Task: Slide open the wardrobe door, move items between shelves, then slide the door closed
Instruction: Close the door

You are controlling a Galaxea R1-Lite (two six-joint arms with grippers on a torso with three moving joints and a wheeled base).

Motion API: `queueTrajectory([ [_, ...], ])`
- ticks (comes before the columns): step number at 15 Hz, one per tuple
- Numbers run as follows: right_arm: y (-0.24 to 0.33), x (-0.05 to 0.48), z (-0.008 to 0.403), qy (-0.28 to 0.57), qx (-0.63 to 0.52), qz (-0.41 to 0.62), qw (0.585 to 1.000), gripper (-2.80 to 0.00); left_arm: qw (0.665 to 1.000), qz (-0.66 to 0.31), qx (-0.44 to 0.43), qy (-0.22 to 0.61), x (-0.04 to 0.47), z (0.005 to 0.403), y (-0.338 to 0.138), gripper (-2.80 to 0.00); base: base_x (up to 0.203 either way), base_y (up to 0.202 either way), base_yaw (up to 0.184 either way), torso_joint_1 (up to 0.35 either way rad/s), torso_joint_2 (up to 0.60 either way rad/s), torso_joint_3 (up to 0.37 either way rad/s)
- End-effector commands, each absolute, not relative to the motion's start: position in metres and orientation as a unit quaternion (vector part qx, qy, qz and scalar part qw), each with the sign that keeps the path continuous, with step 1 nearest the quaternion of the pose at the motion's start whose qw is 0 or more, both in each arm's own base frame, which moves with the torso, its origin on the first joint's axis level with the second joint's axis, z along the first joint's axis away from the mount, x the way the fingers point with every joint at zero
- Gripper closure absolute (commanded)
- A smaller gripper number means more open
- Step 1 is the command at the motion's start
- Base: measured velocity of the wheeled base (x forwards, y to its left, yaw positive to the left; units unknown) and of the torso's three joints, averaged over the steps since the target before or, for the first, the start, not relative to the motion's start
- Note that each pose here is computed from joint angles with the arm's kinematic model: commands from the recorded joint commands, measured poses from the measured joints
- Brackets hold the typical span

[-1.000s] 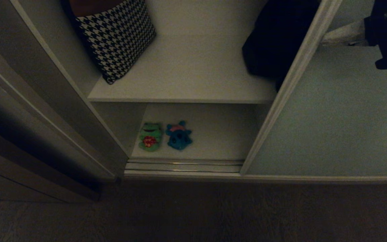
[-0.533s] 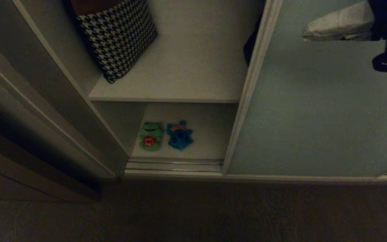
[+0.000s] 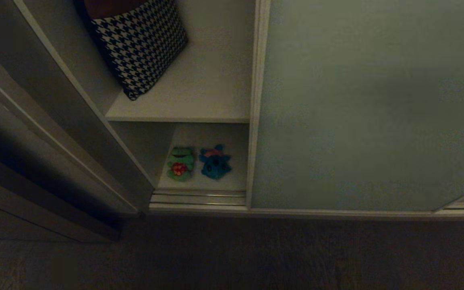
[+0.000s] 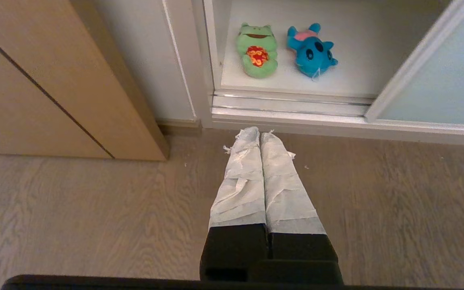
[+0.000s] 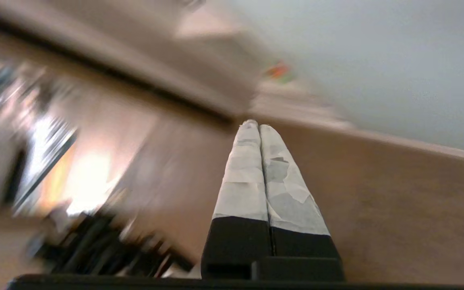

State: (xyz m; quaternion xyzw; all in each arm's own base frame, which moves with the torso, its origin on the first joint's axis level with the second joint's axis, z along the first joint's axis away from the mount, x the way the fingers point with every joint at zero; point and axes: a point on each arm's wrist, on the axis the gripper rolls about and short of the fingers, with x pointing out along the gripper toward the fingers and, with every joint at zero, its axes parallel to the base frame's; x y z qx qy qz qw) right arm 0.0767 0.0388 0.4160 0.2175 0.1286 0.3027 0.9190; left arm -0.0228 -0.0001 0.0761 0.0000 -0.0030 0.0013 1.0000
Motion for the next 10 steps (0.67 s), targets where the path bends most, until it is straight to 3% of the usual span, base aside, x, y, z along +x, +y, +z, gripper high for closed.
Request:
queueTrajectory([
  [1, 0.019, 0.051, 0.415, 0.091, 0.228, 0.243, 0.938, 0.0, 1.0, 0.002, 0.0, -0.002, -0.023, 0.076, 0.0, 0.0, 0.0, 0.0, 0.0, 0.0, 0.0, 0.0],
  [6, 0.0, 0.028, 0.378, 0.066, 0.251, 0.01, 0.966, 0.0, 1.0, 0.002, 0.0, -0.002, -0.023, 0.076, 0.0, 0.0, 0.0, 0.0, 0.0, 0.0, 0.0, 0.0],
  [10, -0.016, 0.03, 0.368, 0.024, 0.268, -0.215, 0.939, 0.0, 1.0, 0.002, 0.0, -0.002, -0.023, 0.076, 0.0, 0.0, 0.0, 0.0, 0.0, 0.0, 0.0, 0.0],
])
